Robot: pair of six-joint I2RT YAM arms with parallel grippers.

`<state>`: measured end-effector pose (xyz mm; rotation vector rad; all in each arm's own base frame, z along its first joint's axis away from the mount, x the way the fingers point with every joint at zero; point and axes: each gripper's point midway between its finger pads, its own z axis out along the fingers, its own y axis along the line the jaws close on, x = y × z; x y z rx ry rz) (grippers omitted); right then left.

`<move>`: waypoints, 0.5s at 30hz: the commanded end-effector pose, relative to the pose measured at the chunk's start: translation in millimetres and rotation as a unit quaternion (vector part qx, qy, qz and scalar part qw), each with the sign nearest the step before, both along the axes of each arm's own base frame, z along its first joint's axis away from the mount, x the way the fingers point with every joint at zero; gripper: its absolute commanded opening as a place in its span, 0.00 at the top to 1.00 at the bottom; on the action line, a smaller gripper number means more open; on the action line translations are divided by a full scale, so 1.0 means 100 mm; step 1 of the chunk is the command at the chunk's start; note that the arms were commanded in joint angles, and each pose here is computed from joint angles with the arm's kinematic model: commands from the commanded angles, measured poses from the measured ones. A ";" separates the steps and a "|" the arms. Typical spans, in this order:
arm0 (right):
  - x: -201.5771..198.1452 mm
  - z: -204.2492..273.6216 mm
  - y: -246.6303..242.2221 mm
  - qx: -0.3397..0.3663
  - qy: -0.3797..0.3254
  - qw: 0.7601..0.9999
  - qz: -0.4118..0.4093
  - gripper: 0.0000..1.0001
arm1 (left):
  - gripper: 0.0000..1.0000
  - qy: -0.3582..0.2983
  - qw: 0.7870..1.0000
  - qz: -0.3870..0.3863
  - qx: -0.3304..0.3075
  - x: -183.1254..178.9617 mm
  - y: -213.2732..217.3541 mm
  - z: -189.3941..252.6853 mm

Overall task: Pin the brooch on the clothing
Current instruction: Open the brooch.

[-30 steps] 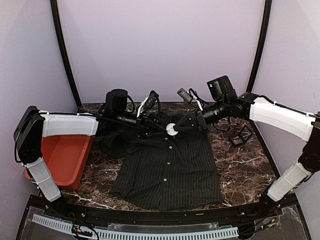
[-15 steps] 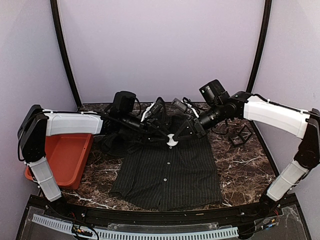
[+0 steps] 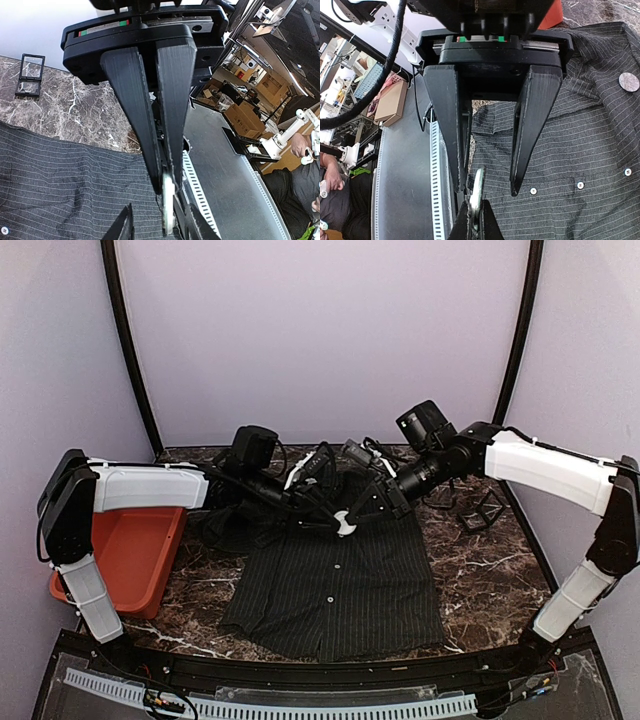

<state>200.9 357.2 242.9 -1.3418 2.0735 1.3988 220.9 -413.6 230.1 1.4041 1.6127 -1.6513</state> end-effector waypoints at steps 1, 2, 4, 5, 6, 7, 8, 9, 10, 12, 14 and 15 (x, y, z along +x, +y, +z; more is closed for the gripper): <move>-0.06 -0.01 0.03 -0.004 -0.005 1.000 0.013 1.00 | 0.66 -0.012 1.000 -0.010 -0.013 -0.03 0.00 0.10; -0.06 0.00 0.03 -0.004 -0.006 1.000 0.013 1.00 | 0.67 -0.012 1.000 -0.011 -0.013 -0.03 0.00 0.11; -0.07 -0.01 0.02 -0.005 -0.006 1.000 0.014 1.00 | 0.66 -0.010 1.000 -0.014 -0.015 -0.04 0.00 0.11; -0.07 -0.02 0.02 -0.005 -0.006 1.000 0.014 1.00 | 0.65 -0.011 1.000 -0.014 -0.015 -0.04 0.00 0.12; -0.07 -0.03 0.01 -0.007 -0.006 1.000 0.014 1.00 | 0.64 -0.010 1.000 -0.014 -0.016 -0.04 0.00 0.12; -0.07 -0.04 0.01 -0.009 -0.006 1.000 0.013 1.00 | 0.59 -0.009 1.000 -0.017 -0.017 -0.05 0.00 0.13; -0.07 -0.05 0.00 -0.010 -0.006 1.000 0.013 1.00 | 0.54 -0.010 1.000 -0.019 -0.019 -0.06 0.01 0.14; -0.08 -0.07 0.00 -0.011 -0.005 1.000 0.013 1.00 | 0.53 -0.009 0.999 -0.024 -0.022 -0.07 0.01 0.15; -0.08 -0.07 0.00 -0.012 -0.005 1.000 0.013 1.00 | 0.49 -0.008 0.999 -0.026 -0.023 -0.08 0.02 0.16; -0.09 -0.07 -0.02 -0.012 -0.005 1.000 0.013 1.00 | 0.46 -0.007 0.999 -0.036 -0.028 -0.12 0.04 0.18; -0.10 -0.07 -0.02 -0.011 -0.006 1.000 0.014 1.00 | 0.46 -0.010 0.999 -0.033 -0.027 -0.10 0.05 0.17; -0.11 -0.06 -0.02 -0.010 -0.005 1.000 0.014 1.00 | 0.46 -0.011 0.999 -0.028 -0.024 -0.08 0.05 0.17</move>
